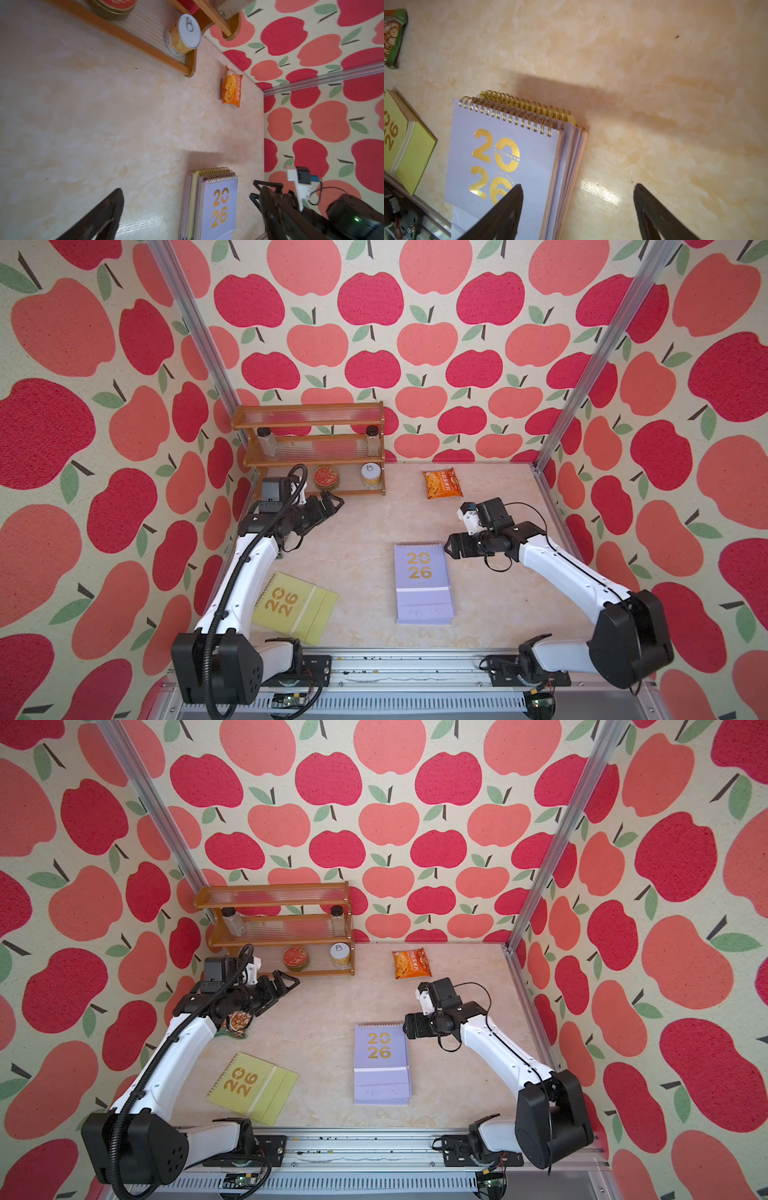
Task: Stack the calendars
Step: Place the calendar at the calendar, then move the calendar to the center of the board.
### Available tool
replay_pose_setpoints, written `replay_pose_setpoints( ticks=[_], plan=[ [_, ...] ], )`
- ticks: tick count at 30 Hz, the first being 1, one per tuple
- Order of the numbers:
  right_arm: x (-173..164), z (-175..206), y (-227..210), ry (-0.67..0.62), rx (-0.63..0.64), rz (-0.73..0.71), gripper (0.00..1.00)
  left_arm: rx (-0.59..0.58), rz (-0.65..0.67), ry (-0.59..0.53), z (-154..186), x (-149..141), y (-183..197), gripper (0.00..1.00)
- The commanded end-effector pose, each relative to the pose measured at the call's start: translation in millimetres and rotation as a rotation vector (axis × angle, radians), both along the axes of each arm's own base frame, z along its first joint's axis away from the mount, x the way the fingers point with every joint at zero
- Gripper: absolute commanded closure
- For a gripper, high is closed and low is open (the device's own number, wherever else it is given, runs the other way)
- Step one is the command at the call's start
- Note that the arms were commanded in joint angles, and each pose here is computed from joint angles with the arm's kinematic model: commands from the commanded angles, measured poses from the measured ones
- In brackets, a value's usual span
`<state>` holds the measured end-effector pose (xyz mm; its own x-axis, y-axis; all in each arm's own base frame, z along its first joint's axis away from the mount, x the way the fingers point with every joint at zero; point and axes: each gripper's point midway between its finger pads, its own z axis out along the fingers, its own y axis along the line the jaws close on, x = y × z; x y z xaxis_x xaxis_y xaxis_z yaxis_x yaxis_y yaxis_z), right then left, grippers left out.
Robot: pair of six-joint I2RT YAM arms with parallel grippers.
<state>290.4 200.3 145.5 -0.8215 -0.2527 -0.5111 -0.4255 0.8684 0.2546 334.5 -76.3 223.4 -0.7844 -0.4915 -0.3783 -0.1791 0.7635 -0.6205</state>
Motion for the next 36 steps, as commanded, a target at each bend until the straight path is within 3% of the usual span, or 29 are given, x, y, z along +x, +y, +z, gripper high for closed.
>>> replay_pose_setpoints(
  ticks=[1,6,10,18,27,36],
  plan=[
    [12,17,29,-0.087,-0.045,0.115,0.14,0.128,0.134,0.315,-46,-50,34,0.01],
    [12,28,103,-0.061,0.040,0.281,0.14,0.203,0.193,0.460,-69,-81,46,0.01],
    [-2,28,169,0.020,0.143,0.423,0.14,0.231,0.281,0.475,-77,-95,60,0.00],
    [-55,-4,258,0.143,0.186,0.642,0.15,0.205,0.320,0.518,-106,-104,65,0.01],
    [-93,-31,283,0.368,0.304,0.704,0.18,0.146,0.382,0.527,-142,-109,65,0.01],
    [-120,-45,297,0.508,0.373,0.731,0.19,0.084,0.393,0.496,-167,-105,59,0.01]
  ],
)
